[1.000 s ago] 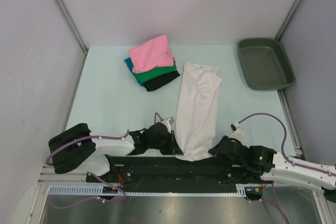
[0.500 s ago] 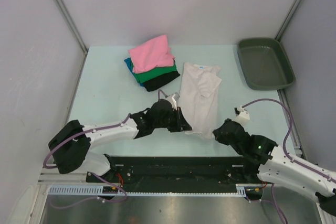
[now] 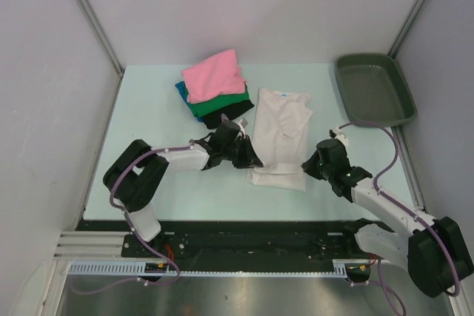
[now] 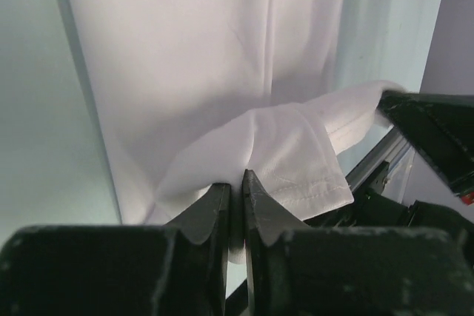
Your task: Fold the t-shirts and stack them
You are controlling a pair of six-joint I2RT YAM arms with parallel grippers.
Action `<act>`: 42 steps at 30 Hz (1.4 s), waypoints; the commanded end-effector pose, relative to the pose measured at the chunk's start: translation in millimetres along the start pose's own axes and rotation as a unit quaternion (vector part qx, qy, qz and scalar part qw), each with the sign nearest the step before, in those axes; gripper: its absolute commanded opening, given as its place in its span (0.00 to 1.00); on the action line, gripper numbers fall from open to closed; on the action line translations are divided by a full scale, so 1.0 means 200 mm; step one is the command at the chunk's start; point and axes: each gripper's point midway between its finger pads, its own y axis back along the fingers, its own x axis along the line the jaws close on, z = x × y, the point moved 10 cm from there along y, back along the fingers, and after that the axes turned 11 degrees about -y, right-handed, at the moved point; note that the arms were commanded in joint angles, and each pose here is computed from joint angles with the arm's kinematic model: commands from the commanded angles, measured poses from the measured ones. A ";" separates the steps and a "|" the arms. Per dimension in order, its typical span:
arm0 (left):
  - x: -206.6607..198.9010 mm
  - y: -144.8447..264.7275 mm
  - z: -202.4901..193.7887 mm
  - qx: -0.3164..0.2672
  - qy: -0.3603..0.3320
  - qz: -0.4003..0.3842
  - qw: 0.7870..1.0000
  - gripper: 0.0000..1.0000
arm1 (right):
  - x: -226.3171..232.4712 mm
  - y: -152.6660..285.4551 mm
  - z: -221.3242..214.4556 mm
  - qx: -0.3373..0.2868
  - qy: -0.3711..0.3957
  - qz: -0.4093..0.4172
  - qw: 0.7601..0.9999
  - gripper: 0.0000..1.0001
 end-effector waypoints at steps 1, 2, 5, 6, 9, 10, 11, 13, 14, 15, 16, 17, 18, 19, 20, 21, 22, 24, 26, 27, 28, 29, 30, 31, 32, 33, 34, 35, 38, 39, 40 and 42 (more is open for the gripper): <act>-0.02 -0.03 0.20 -0.032 -0.025 -0.042 0.998 0.14 | 0.11 -0.07 0.07 -0.014 0.007 0.062 0.998 0.00; 0.00 -0.06 0.21 -0.027 -0.022 -0.039 0.999 0.14 | 0.11 -0.09 0.08 -0.012 0.006 0.067 0.998 0.00; 0.02 -0.10 0.28 -0.023 -0.023 -0.040 0.999 0.14 | 0.11 -0.14 0.12 -0.016 0.001 0.058 0.998 0.00; 0.02 -0.11 0.29 -0.022 -0.023 -0.040 0.999 0.15 | 0.10 -0.15 0.13 -0.014 0.000 0.053 0.999 0.00; 0.04 -0.13 0.34 -0.020 -0.023 -0.039 0.999 0.15 | 0.11 -0.17 0.19 -0.024 -0.006 0.061 0.998 0.00; 0.04 -0.13 0.36 -0.024 -0.022 -0.039 0.999 0.15 | 0.11 -0.19 0.20 -0.025 -0.006 0.058 0.998 0.00; 0.05 -0.15 0.36 -0.021 -0.019 -0.035 0.999 0.15 | 0.12 -0.19 0.22 -0.028 -0.006 0.059 0.998 0.00; 0.06 -0.15 0.38 -0.024 -0.019 -0.034 0.999 0.15 | 0.11 -0.21 0.24 -0.029 -0.008 0.055 0.998 0.00; 0.08 -0.16 0.38 -0.022 -0.016 -0.031 0.999 0.16 | 0.11 -0.23 0.24 -0.029 -0.009 0.054 0.998 0.00; 0.09 -0.16 0.40 -0.024 -0.014 -0.031 0.999 0.16 | 0.12 -0.23 0.27 -0.034 -0.010 0.057 0.998 0.00; 0.10 -0.18 0.40 -0.022 -0.012 -0.030 0.999 0.17 | 0.11 -0.25 0.27 -0.032 -0.012 0.051 0.998 0.00; 0.11 -0.18 0.41 -0.022 -0.011 -0.030 0.999 0.20 | 0.11 -0.26 0.28 -0.032 -0.013 0.050 0.998 0.00; 0.11 -0.18 0.44 -0.026 -0.010 -0.031 0.999 0.26 | 0.12 -0.28 0.29 -0.037 -0.016 0.052 0.998 0.00; 0.13 -0.20 0.45 -0.023 -0.007 -0.027 0.999 0.45 | 0.12 -0.29 0.30 -0.040 -0.018 0.050 0.998 0.00; 0.14 -0.20 0.47 -0.025 -0.004 -0.025 0.999 0.58 | 0.11 -0.32 0.32 -0.044 -0.023 0.038 0.998 0.06; 0.13 -0.20 0.52 -0.038 -0.004 -0.030 0.999 0.71 | 0.12 -0.34 0.34 -0.055 -0.029 0.040 0.997 0.21; 0.15 -0.20 0.56 -0.043 -0.001 -0.030 0.999 0.95 | 0.15 -0.36 0.41 -0.074 -0.043 0.045 0.995 0.37; 0.15 -0.15 0.71 -0.073 0.004 -0.039 0.997 1.00 | 0.16 -0.42 0.50 -0.096 -0.072 0.049 0.992 0.61; 0.13 -0.11 0.80 -0.092 0.007 -0.051 0.994 1.00 | 0.19 -0.43 0.60 -0.118 -0.113 0.060 0.985 0.92; 0.14 -0.07 0.85 -0.101 0.010 -0.051 0.993 1.00 | 0.20 -0.43 0.63 -0.130 -0.117 0.066 0.982 0.99; 0.10 -0.01 0.88 -0.114 0.004 -0.055 0.992 1.00 | 0.22 -0.41 0.65 -0.139 -0.119 0.073 0.980 1.00; 0.09 0.03 0.88 -0.119 0.002 -0.053 0.992 1.00 | 0.23 -0.39 0.66 -0.141 -0.119 0.076 0.980 1.00; 0.11 0.04 0.85 -0.115 -0.002 -0.043 0.992 1.00 | 0.24 -0.34 0.66 -0.142 -0.114 0.080 0.980 1.00; 0.06 0.12 0.84 -0.127 -0.013 -0.048 0.991 1.00 | 0.25 -0.31 0.65 -0.136 -0.108 0.082 0.981 1.00; 0.05 0.14 0.80 -0.126 -0.014 -0.046 0.991 1.00 | 0.25 -0.28 0.63 -0.129 -0.100 0.079 0.983 1.00; 0.10 0.14 0.67 -0.095 0.001 -0.028 0.995 1.00 | 0.25 -0.22 0.60 -0.116 -0.085 0.067 0.987 1.00; 0.06 0.21 0.63 -0.104 -0.008 -0.028 0.994 1.00 | 0.25 -0.19 0.58 -0.110 -0.073 0.061 0.989 1.00; 0.07 0.22 0.56 -0.097 -0.007 -0.022 0.995 1.00 | 0.25 -0.16 0.51 -0.091 -0.056 0.049 0.993 1.00; 0.10 0.26 0.29 -0.065 -0.003 -0.005 0.998 1.00 | 0.20 -0.02 0.39 -0.077 -0.022 0.027 0.996 1.00; 0.14 0.25 0.16 -0.047 0.002 -0.001 0.999 1.00 | 0.16 0.00 0.30 -0.054 -0.008 0.010 0.998 1.00; 0.14 0.27 0.11 -0.050 -0.001 -0.007 0.999 1.00 | 0.16 0.06 0.28 -0.061 -0.007 0.023 0.998 1.00; 0.17 0.25 -0.04 -0.029 0.007 -0.008 1.000 1.00 | 0.08 0.08 0.19 -0.034 -0.005 0.008 0.999 1.00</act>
